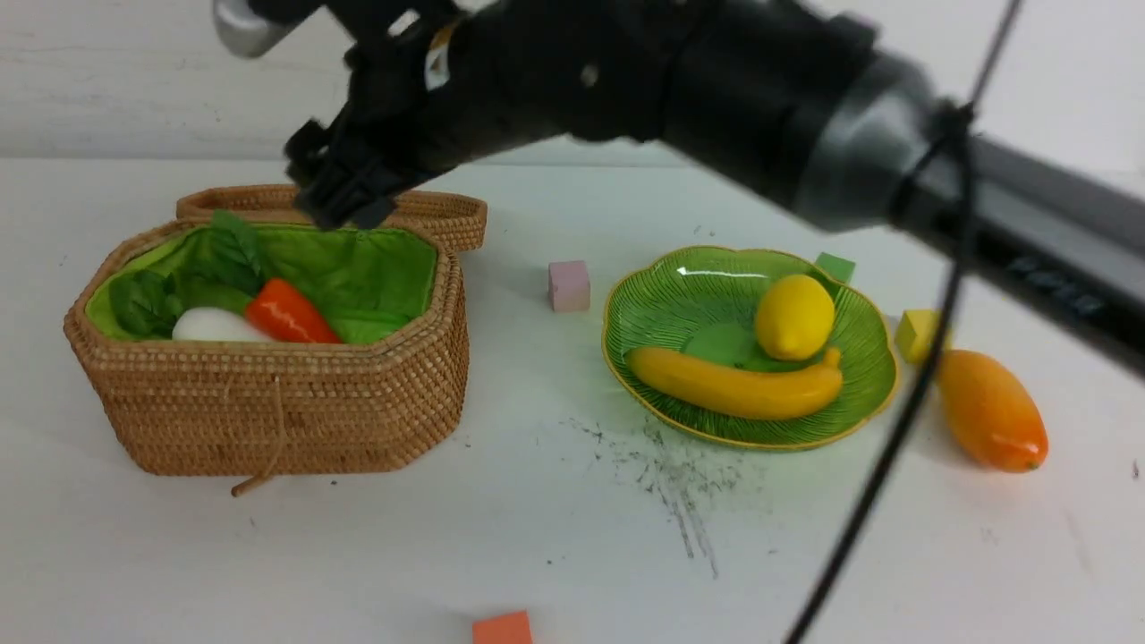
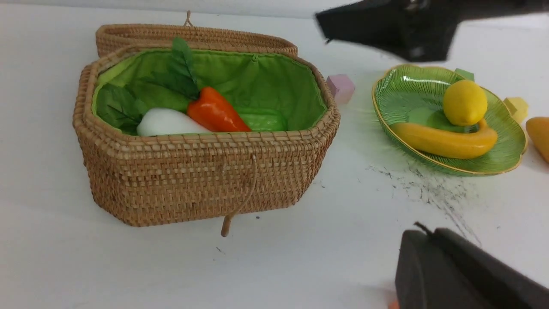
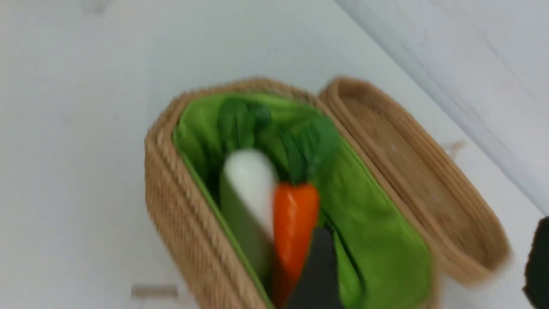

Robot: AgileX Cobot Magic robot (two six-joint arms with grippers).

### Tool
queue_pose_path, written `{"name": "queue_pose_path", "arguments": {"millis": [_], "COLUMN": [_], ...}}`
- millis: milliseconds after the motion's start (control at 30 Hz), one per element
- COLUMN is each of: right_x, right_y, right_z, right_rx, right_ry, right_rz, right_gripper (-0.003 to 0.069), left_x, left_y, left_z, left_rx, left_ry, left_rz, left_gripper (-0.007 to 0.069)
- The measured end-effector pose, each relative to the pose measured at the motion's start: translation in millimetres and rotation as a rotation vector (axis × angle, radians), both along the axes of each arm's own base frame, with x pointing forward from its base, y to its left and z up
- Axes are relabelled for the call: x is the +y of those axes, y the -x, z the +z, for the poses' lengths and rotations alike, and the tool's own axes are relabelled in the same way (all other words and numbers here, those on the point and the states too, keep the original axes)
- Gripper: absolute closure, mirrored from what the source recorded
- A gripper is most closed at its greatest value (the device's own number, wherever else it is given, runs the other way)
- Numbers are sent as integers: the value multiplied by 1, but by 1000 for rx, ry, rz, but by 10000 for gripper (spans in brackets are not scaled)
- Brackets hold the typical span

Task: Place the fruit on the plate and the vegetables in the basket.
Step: Use the right arm to grab a mango and put it into the right plate

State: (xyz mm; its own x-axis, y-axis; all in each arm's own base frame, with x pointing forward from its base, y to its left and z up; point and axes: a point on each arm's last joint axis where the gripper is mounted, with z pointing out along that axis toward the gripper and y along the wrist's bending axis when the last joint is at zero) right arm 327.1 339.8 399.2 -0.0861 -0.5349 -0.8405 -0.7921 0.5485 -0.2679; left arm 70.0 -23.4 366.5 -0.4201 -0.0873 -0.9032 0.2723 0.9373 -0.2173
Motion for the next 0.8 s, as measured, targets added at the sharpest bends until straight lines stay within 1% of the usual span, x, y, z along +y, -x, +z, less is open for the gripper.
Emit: {"name": "queue_pose_path", "arguments": {"millis": [67,100,133,167,233,267,333,367,467,500,533,567,600,633,667,700,733,767,800], "right_x": [-37,-44,-73,-80,-106,-117,-138,-148,-194,-221,-241,-252,-276,-286,-301,-310,-319,-321,-331], "right_y": [23,27,38,41,40,38,34,32,24,21,18,16,12,10,7,4,-1,-1,-8], "right_z": [35,38,54,57,61,60,57,51,32,22,10,-2,-19,-31,-50,-62,-76,-77,-93], "right_rx": [41,61,97,113,147,165,199,231,348,404,454,497,574,620,696,742,789,793,838], "right_ry": [104,135,201,217,249,256,261,263,239,229,230,234,230,232,215,194,160,150,99], "right_rz": [-75,-92,-168,-187,-268,-299,-362,-397,-573,-674,-749,-799,-883,-917,-963,-985,-1008,-1012,-1036], "right_gripper": [230,267,372,412,550,604,659,670,668,657,643,626,592,562,509,467,409,396,306], "left_x": [-5,-6,-10,-12,-18,-21,-25,-27,-33,-35,-36,-37,-38,-39,-39,-40,-40,-40,-40], "left_y": [2,3,5,6,10,11,14,16,21,23,24,25,26,27,27,28,28,28,28], "left_z": [-1,-1,-1,0,0,1,2,2,4,5,5,6,6,6,7,7,7,7,7], "left_rx": [7,12,9,12,5,3,-4,-7,-26,-44,-53,-59,-71,-75,-80,-82,-86,-86,-90], "left_ry": [-8,-3,1,13,20,24,28,31,41,33,31,34,29,28,29,29,27,27,24], "left_rz": [-66,-75,-132,-157,-236,-273,-331,-365,-456,-491,-511,-530,-554,-563,-576,-582,-586,-587,-590], "left_gripper": [627,627,627,627,627,627,627,627,627,627,626,625,624,623,622,622,621,620,620]}}
